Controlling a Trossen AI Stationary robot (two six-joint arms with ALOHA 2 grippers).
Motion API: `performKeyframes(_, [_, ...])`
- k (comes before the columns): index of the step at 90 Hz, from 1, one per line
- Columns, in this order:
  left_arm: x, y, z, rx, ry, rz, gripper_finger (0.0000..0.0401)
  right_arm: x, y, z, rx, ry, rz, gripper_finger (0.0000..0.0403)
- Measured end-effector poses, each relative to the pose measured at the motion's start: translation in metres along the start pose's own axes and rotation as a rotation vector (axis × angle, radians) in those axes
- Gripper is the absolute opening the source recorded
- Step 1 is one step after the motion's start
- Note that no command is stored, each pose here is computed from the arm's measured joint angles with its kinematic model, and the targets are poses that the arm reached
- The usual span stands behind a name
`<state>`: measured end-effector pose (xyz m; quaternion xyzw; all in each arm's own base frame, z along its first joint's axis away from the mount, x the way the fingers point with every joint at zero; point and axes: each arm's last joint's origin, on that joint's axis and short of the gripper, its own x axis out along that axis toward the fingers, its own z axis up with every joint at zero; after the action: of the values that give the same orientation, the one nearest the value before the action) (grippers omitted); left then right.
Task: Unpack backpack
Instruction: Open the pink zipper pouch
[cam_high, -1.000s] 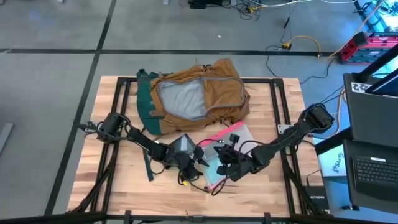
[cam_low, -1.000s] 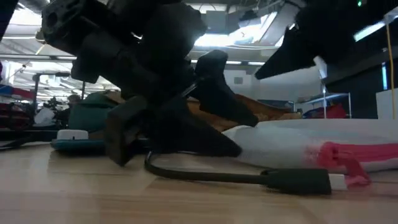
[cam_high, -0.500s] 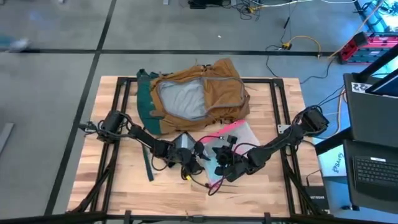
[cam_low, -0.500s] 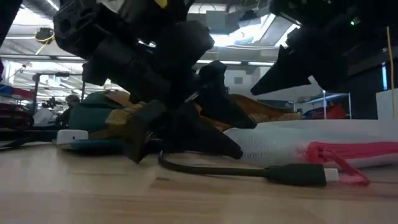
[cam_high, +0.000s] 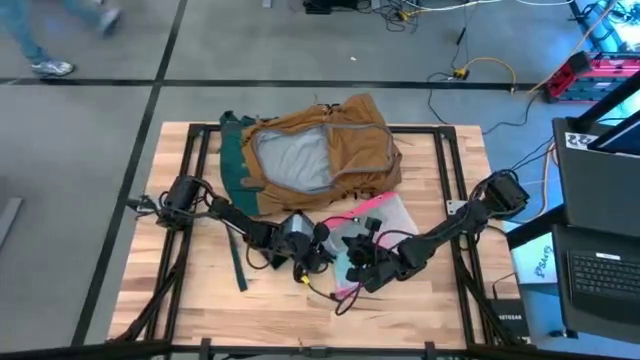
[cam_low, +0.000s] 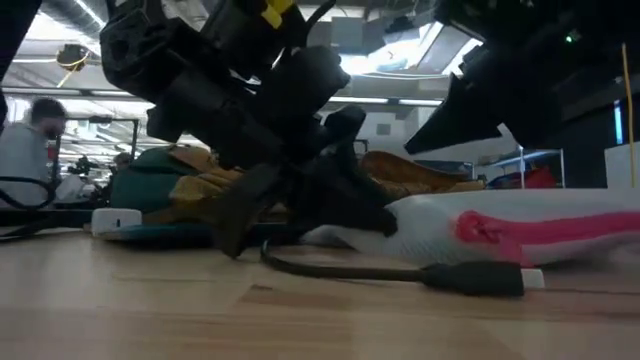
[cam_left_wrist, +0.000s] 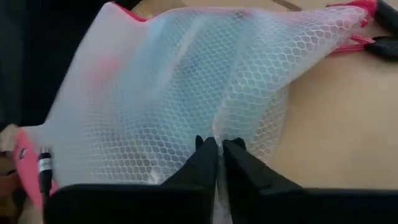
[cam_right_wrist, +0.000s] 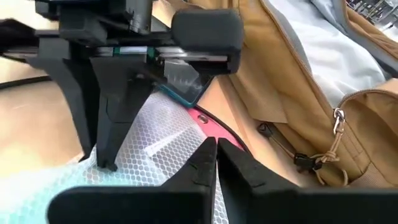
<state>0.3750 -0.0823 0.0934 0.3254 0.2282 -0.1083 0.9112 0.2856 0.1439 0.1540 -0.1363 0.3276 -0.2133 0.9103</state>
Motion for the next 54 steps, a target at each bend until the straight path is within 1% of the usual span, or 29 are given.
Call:
performKeyframes(8, [-0.001, 0.002, 0.0, 0.024, 0.036, 0.045, 0.0001, 0.0, -0.001, -0.002, -0.017, 0.014, -0.003, 0.0001])
performKeyframes(20, [-0.006, 0.009, 0.001, 0.053, 0.092, 0.1, 0.0, 0.0, 0.0, -0.003, -0.024, 0.034, 0.032, 0.0001])
performKeyframes(32, [-0.008, 0.015, -0.001, 0.062, 0.124, 0.122, 0.0, 0.0, 0.002, -0.004, -0.047, 0.06, 0.097, 0.0001])
performKeyframes(54, [-0.01, 0.029, -0.005, 0.066, 0.15, 0.191, 0.0, -0.003, 0.007, 0.004, -0.039, 0.078, 0.236, 0.0001])
